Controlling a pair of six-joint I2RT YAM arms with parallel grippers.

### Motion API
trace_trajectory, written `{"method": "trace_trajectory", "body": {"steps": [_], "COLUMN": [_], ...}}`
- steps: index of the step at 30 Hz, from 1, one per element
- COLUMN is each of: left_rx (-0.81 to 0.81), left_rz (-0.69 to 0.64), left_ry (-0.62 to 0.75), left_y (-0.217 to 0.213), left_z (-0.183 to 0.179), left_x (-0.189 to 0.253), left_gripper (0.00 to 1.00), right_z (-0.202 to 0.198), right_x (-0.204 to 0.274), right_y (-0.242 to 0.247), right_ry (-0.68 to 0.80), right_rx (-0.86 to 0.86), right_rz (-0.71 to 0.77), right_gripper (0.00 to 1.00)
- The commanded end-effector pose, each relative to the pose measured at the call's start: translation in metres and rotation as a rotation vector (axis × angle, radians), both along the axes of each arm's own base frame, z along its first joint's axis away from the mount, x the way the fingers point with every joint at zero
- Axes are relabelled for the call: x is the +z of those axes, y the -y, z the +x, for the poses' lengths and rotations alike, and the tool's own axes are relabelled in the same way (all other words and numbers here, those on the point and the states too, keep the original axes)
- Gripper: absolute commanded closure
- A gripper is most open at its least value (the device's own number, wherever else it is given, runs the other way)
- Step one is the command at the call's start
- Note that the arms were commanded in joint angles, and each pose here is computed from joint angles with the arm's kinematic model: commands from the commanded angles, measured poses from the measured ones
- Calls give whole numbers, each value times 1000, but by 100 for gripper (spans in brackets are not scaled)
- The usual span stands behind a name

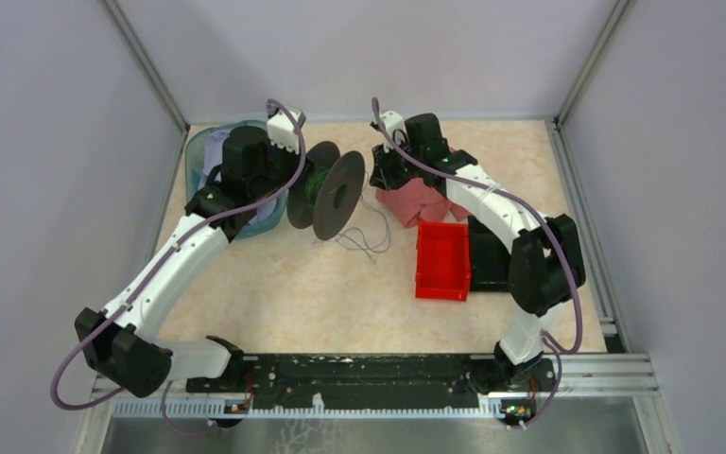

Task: Wrap the cables
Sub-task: Wrap the cable around the cable reel.

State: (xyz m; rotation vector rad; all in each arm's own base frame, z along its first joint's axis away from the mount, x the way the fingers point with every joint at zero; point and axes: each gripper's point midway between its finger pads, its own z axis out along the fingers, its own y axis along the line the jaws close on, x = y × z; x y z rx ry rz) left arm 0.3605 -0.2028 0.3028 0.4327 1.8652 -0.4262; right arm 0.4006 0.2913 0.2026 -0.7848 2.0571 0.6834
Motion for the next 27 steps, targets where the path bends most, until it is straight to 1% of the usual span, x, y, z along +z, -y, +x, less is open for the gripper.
{"method": "trace_trajectory", "body": {"steps": [1,5,10,13,15,17,21,27], "left_rx": [-29,-44,-109,-158,-184,-203,-234,-293], "left_rz": [-113,-113,-96,-92,-95,-98,-109,-138], "left_ry": [103,110,126,135,139,144,147,134], "left_y": [3,1,3,5,6,7,9,17], "left_z": [-6,-9,-17,-25,-30,-33,-37,-43], "left_x": [57,61,67,73,77,82,87,91], "left_gripper": [100,100,100,100,100,100,100,100], "right_z": [5,0,2,1,-5,-9,-16,-17], "right_x": [26,20,31,38,43,43,40,37], "right_y": [8,14,24,24,20,16,9,3], "right_ry": [88,43,77,92,95,100,103,106], "right_rx": [26,62,84,125,182,227,308,362], "right_rz": [78,120,167,199,230,248,277,296], "right_gripper": [76,70,64,53,45,39,36,37]}}
